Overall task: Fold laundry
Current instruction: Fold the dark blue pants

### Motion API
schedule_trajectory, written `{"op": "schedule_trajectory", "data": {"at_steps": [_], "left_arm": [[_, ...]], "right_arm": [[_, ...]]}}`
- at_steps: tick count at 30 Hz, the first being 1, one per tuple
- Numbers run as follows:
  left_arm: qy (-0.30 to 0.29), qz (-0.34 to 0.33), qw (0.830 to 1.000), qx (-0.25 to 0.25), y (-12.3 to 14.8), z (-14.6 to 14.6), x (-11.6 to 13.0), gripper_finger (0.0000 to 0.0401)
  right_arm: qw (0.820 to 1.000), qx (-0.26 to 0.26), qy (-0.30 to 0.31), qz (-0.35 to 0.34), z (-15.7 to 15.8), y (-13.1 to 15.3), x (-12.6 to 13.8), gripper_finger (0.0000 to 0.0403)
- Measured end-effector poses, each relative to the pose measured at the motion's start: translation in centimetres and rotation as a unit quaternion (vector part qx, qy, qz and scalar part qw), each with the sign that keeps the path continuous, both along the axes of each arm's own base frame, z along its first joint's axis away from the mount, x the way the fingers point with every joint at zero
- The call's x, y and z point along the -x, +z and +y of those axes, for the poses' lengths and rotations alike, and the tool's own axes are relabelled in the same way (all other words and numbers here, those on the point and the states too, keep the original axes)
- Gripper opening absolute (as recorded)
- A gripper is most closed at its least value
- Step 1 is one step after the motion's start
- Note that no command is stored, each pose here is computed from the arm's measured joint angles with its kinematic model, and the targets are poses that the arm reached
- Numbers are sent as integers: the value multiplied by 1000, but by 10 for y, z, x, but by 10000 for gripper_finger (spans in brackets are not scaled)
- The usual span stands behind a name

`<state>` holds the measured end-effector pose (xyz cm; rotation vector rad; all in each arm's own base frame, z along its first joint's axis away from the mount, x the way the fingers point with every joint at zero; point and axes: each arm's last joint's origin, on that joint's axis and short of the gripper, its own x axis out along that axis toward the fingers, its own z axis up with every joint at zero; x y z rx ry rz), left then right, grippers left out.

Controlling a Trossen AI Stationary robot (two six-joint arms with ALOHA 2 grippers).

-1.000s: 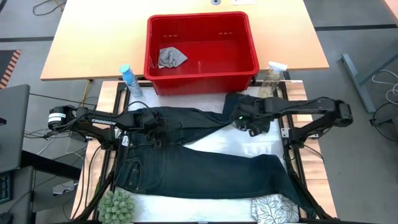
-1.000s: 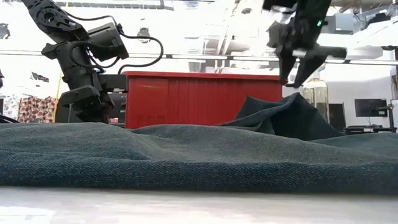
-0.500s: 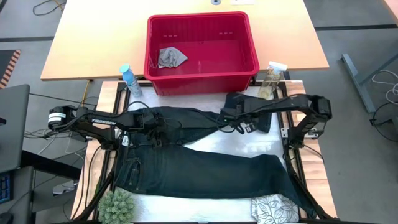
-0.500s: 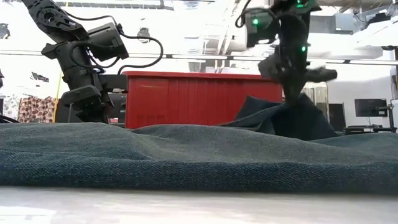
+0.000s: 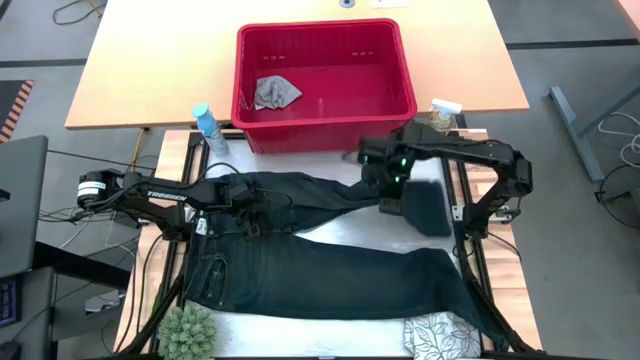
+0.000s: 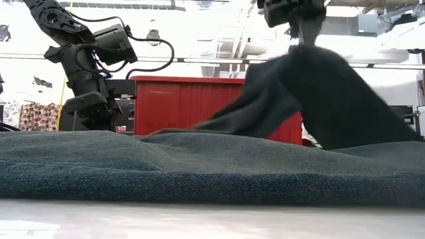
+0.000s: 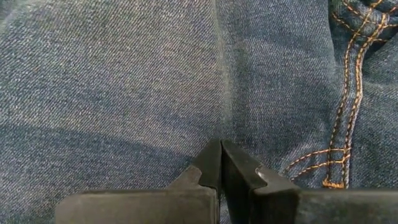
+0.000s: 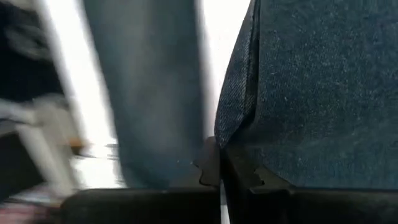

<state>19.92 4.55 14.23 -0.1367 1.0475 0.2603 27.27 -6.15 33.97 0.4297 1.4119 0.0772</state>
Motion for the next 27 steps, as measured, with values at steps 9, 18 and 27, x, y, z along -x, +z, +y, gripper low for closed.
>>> {"op": "schedule_trajectory", "data": {"at_steps": [9,18,27], "left_arm": [[-3,1,1000,-2,0,0,0,0],[-3,10,1000,0,-1,0,2,0],[0,21,1000,4,-2,-1,4,0]], "right_arm": [[977,-147,-154,-8,-61,5,21,23],[953,-112,-268,81,-117,-41,18,23],[930,27,-320,182,-133,-63,15,31]]}}
